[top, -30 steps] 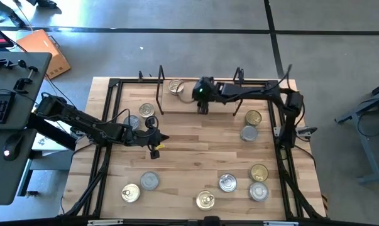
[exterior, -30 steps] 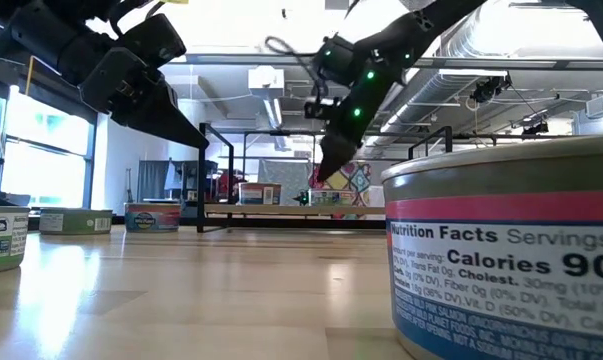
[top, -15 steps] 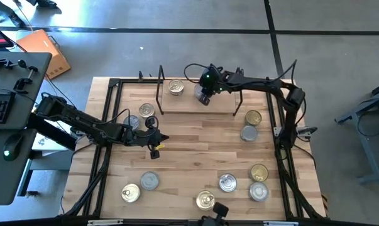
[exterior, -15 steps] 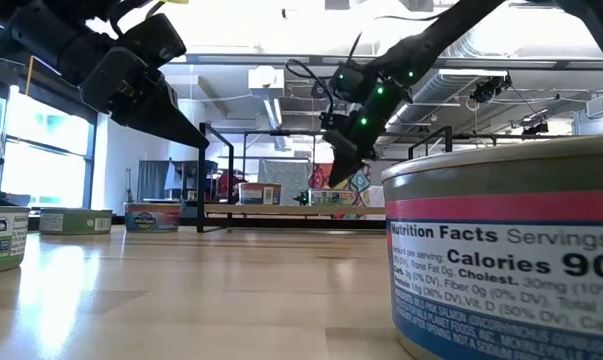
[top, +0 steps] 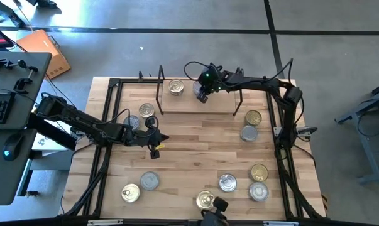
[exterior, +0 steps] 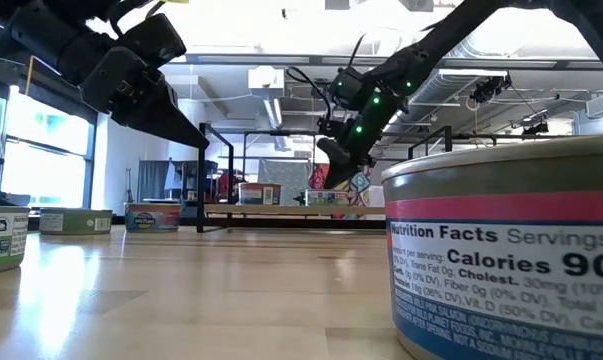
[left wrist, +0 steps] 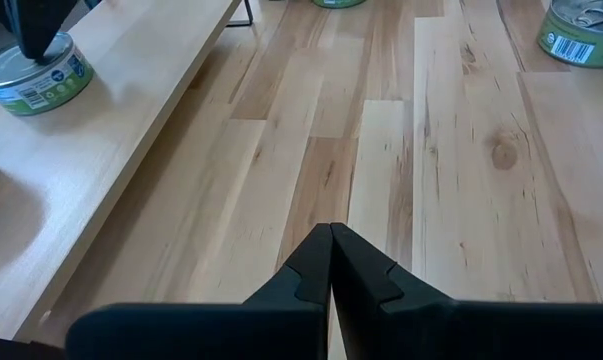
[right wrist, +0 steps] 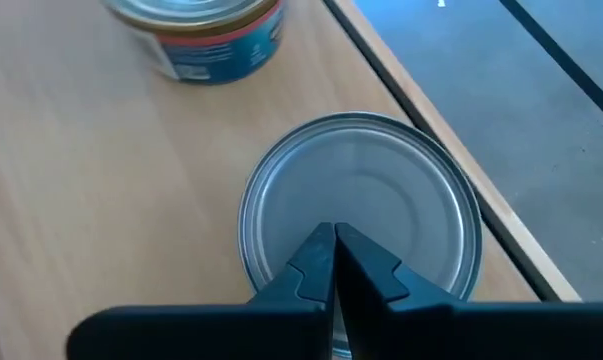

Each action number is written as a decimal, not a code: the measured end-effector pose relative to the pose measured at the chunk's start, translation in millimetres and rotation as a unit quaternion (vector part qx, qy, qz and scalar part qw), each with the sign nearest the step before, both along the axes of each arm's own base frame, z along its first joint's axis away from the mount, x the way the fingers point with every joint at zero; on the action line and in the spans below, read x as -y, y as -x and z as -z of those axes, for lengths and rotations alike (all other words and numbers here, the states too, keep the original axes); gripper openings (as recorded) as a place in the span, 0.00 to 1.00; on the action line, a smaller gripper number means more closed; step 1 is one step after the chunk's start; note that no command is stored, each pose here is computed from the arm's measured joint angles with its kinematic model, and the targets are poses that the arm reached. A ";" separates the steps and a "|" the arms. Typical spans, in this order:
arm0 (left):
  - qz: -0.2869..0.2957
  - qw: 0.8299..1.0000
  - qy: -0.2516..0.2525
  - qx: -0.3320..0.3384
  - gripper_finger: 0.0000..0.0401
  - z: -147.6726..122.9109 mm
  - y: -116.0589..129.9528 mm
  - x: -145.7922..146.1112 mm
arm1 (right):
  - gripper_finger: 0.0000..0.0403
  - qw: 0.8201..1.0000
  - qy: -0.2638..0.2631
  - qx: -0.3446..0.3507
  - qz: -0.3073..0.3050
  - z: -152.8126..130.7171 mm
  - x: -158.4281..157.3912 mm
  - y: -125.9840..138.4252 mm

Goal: Stack canned seafood by type on shelf
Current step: Put the green tuna can on the shelf

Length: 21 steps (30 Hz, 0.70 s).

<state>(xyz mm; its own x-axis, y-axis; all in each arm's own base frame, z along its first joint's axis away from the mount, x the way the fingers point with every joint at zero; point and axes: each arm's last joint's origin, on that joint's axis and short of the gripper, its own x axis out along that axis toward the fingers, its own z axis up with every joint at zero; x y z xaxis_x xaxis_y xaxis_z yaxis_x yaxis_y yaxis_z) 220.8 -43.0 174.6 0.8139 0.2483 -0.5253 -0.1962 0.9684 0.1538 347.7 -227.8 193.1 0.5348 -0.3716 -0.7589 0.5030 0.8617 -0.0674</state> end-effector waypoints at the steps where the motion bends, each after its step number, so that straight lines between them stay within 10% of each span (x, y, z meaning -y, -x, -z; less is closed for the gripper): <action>1: 0.000 1.000 0.000 0.000 0.00 0.0 0.0 0.0 | 0.01 1.000 0.000 0.002 0.003 -0.1 1.2 0.5; 14: 0.000 1.000 -0.001 -0.003 0.00 0.5 0.4 -0.1 | 0.00 0.999 0.020 0.036 0.002 -20.8 -4.8 -0.4; 21: 0.011 0.999 -0.002 -0.035 0.00 5.8 5.9 6.2 | 0.00 0.991 0.045 0.050 -0.112 -44.8 -77.3 -27.7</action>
